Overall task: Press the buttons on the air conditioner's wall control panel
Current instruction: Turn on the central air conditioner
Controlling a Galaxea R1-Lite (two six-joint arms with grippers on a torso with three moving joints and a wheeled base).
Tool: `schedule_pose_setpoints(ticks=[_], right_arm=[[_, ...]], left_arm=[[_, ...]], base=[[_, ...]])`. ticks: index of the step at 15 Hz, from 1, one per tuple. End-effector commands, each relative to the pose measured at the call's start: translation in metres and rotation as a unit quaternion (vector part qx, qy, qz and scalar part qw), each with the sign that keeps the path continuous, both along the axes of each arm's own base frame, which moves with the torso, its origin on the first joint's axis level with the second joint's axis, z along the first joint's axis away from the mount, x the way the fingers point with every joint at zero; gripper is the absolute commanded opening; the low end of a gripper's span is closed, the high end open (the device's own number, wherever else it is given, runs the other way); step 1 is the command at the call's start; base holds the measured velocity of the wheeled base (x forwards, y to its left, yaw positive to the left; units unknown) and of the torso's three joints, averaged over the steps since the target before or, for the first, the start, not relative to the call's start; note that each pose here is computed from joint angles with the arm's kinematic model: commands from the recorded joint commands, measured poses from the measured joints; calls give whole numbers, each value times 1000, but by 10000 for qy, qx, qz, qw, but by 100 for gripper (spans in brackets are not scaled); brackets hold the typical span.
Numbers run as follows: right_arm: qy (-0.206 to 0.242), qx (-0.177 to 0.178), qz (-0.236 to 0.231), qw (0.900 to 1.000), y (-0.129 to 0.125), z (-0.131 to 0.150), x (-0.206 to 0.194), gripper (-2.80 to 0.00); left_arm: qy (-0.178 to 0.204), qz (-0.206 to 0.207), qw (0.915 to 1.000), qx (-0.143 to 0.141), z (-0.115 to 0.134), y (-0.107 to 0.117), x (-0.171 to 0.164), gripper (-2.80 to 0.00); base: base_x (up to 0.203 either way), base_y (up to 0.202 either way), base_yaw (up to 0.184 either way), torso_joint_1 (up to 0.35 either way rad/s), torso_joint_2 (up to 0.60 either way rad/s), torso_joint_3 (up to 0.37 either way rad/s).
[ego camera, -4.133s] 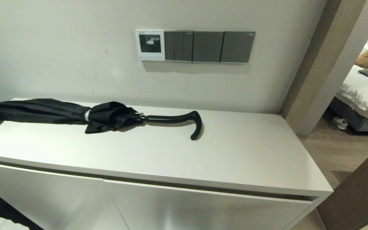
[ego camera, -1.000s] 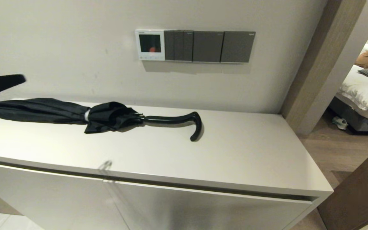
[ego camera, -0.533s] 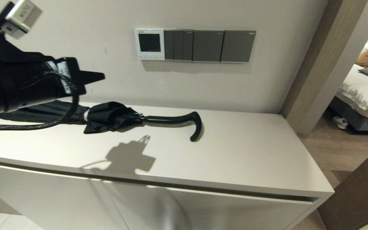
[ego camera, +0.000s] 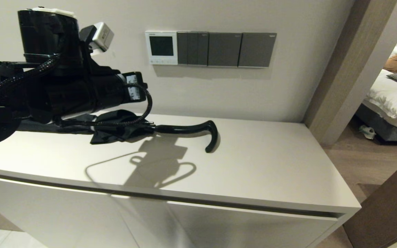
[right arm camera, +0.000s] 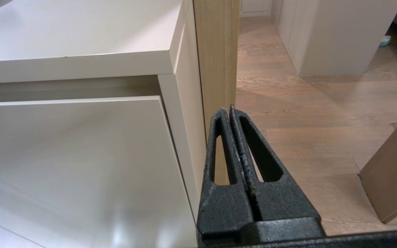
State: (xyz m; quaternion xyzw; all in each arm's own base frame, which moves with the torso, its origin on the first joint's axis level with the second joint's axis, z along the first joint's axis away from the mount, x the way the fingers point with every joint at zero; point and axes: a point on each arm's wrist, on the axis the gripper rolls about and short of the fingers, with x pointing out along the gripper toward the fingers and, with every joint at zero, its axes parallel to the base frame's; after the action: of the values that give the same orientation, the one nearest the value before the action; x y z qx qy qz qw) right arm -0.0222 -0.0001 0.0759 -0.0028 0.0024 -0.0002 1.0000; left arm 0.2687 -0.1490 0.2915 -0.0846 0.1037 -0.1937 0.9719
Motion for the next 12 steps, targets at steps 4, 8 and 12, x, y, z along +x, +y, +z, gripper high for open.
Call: schedule_pose_setpoints(ticks=[4, 8, 12], right_arm=[[22, -3, 2, 10000, 0, -1, 0, -280], [22, -3, 2, 10000, 0, -1, 0, -280], [22, -3, 2, 10000, 0, -1, 0, -280]], left_arm=[[-93, -166, 9998, -72, -5, -22, 11, -280], [-170, -225, 9995, -127, -1, -30, 11, -280], [-205, -314, 9991, -188, -4, -48, 23, -280]], base=[[0, 0, 0, 0, 0, 0], [0, 0, 0, 0, 0, 0], [0, 0, 0, 0, 0, 0]])
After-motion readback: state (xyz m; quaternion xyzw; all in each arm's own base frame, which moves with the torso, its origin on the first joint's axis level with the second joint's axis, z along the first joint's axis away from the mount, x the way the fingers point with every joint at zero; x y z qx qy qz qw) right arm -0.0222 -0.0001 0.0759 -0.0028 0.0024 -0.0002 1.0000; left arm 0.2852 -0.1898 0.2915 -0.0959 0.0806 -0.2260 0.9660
